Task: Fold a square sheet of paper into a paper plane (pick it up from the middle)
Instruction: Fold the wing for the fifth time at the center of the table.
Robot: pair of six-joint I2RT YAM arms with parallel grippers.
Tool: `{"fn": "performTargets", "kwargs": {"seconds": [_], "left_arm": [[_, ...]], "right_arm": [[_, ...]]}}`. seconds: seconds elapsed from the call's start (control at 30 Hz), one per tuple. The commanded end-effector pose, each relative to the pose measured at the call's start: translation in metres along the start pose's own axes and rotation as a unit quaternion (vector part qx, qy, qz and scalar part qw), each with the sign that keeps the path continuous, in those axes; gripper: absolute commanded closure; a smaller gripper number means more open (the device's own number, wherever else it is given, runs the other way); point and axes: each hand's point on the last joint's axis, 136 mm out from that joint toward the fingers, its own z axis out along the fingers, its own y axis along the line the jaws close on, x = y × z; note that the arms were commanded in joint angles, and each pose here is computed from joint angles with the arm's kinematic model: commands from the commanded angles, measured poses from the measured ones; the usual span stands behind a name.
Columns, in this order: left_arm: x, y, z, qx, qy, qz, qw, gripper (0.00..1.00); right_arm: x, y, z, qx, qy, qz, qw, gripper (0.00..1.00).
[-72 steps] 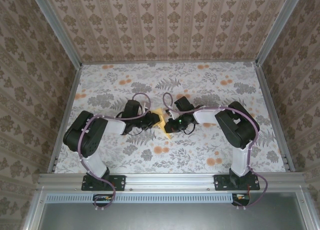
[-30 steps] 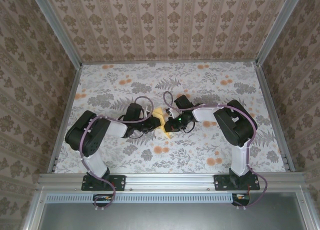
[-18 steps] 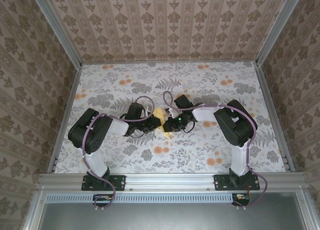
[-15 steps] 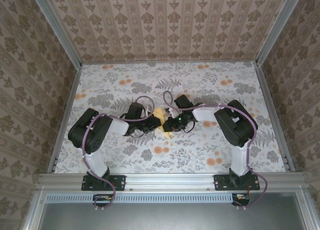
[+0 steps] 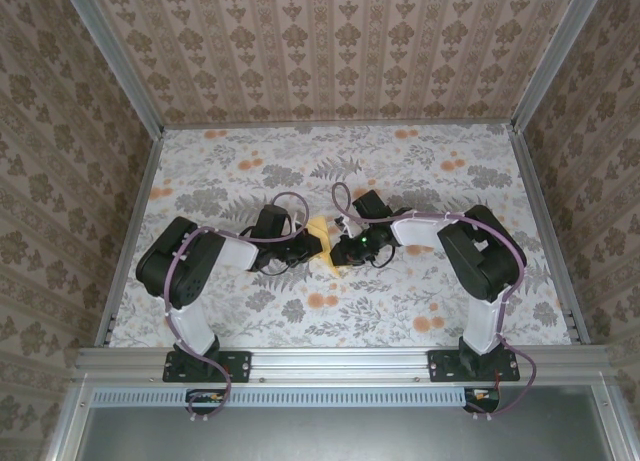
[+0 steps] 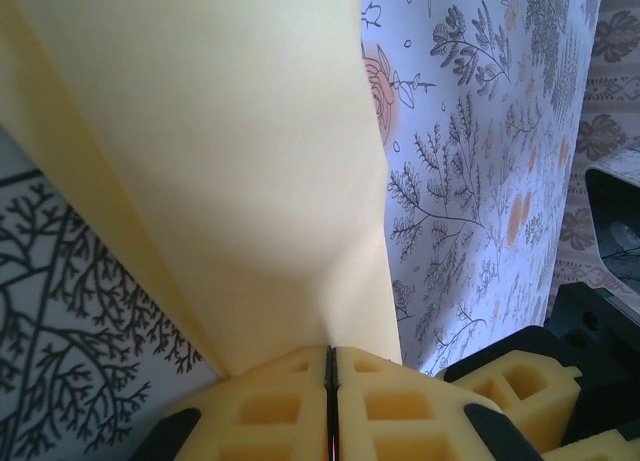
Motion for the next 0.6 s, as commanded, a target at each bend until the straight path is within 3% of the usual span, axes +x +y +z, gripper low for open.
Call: {"fn": "performTargets", "kwargs": {"seconds": [0.0,0.3,0.57], "left_arm": [[0.010,0.031,0.004,-0.056,0.010,-0.016,0.998,0.90],[0.010,0.034,0.003,-0.063,0.011,-0.020,0.998,0.90],[0.011,0.036,0.004,-0.069,0.014,-0.024,0.997,0.90]], "right_arm": [[0.010,-0.010,0.004,0.007,0.017,0.023,1.000,0.86],[0.017,-0.022,0.016,0.015,0.038,0.039,0.998,0.90],[0.009,-0.009,0.000,0.015,0.019,0.027,0.999,0.83]]}}
